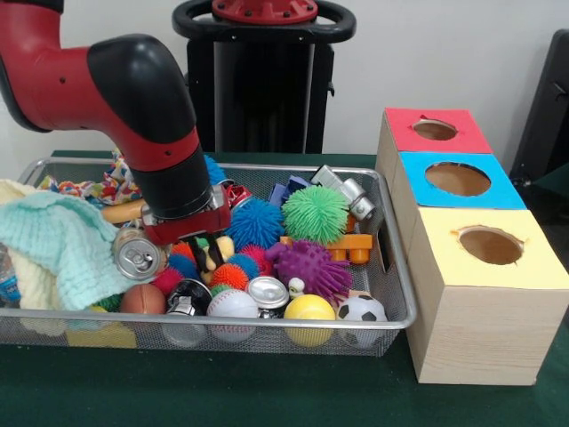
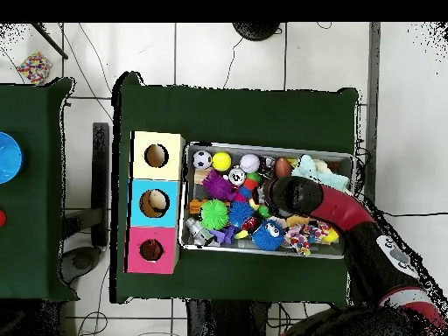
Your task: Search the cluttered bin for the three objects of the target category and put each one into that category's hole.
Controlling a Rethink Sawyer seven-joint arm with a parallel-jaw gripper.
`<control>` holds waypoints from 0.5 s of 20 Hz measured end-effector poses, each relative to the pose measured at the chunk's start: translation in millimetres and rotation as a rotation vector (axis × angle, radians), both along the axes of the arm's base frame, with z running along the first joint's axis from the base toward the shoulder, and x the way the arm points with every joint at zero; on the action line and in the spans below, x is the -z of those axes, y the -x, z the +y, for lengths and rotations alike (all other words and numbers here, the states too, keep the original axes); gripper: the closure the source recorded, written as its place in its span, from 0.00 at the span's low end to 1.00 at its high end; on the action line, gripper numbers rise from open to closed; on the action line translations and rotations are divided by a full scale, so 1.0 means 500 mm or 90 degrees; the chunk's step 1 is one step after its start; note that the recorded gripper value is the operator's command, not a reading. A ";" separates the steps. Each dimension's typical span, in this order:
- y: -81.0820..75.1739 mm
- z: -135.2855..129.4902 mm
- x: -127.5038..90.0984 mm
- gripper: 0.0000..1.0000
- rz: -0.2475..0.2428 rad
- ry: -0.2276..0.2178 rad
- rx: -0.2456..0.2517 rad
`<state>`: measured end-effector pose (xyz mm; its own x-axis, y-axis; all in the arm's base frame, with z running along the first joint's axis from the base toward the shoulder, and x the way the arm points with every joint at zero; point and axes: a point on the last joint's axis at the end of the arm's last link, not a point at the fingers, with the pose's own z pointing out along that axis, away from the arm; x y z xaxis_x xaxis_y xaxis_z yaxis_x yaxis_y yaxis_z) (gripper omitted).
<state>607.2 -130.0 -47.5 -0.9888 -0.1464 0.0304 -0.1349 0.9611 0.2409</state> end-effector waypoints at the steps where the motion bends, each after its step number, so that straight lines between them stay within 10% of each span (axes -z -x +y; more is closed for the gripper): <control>1: 0.001 0.001 0.000 1.00 0.001 0.000 -0.001; 10: 0.006 0.007 0.003 1.00 0.009 0.007 -0.007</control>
<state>604.0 -126.4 -49.0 -0.9865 -0.1576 0.0453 -0.1430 0.9621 0.2324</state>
